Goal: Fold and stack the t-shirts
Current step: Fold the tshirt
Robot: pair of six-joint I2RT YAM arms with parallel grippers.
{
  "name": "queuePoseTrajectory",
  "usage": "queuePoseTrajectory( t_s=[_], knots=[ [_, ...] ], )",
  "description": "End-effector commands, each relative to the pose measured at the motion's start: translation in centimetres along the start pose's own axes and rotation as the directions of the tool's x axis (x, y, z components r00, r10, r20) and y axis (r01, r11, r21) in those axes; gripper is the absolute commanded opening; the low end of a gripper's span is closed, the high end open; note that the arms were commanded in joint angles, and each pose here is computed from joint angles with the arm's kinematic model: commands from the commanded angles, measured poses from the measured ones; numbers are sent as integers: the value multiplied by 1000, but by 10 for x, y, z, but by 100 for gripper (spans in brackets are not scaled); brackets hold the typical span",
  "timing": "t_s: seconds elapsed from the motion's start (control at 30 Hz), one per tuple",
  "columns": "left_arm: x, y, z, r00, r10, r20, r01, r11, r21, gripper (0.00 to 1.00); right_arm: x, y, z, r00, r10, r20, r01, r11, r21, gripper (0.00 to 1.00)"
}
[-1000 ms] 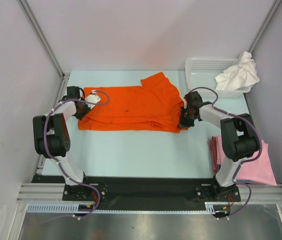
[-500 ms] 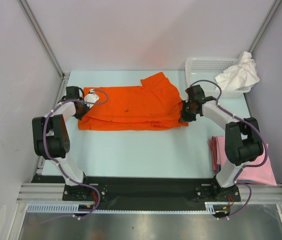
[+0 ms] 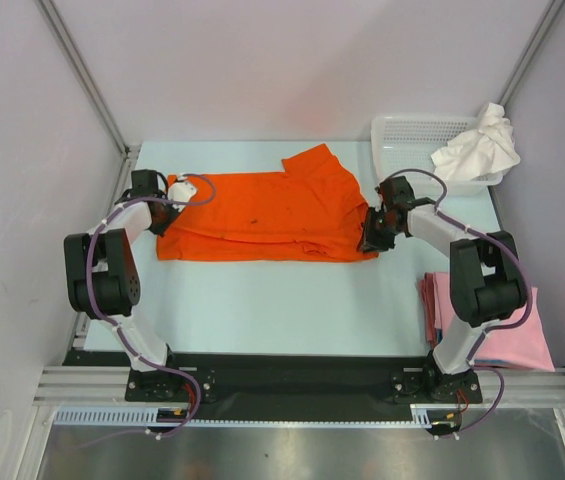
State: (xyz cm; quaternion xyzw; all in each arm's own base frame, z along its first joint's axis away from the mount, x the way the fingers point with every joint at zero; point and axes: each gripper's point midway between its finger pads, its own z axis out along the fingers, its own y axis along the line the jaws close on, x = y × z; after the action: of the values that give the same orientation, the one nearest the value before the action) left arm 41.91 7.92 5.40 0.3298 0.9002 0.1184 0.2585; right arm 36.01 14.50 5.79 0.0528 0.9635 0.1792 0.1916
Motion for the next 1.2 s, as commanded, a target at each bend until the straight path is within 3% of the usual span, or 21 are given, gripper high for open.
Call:
queuePoseTrajectory(
  t_s=[0.0,0.13,0.23,0.3,0.43,0.63,0.83,1.17],
  knots=[
    [-6,12,-3,999,-20,27,21,999,-33,0,6,12,4,1000,31,-2,-31,997,-74,28],
    [-7,11,-4,999,-18,32,19,999,-32,0,7,10,11,999,36,-6,-36,997,-68,28],
    [-9,12,-6,999,-19,39,20,999,-34,0,5,19,10,999,41,-3,-42,992,-120,17],
    [-8,11,-6,999,-18,36,19,999,-34,0,4,20,11,999,51,-5,-52,991,-125,17],
    [-7,11,-5,999,-16,36,17,999,-36,0,2,19,11,999,47,9,-46,993,-112,0],
    [-14,16,-5,997,-55,45,57,998,-34,0,-31,21,0,996,6,89,4,994,-108,0],
    [-16,20,6,994,-105,29,106,994,-36,0,-96,24,-9,975,-13,222,38,994,-106,0],
    [-11,27,22,991,-135,-7,134,989,-68,0,-138,17,17,961,24,277,6,994,-109,0]
  ],
)
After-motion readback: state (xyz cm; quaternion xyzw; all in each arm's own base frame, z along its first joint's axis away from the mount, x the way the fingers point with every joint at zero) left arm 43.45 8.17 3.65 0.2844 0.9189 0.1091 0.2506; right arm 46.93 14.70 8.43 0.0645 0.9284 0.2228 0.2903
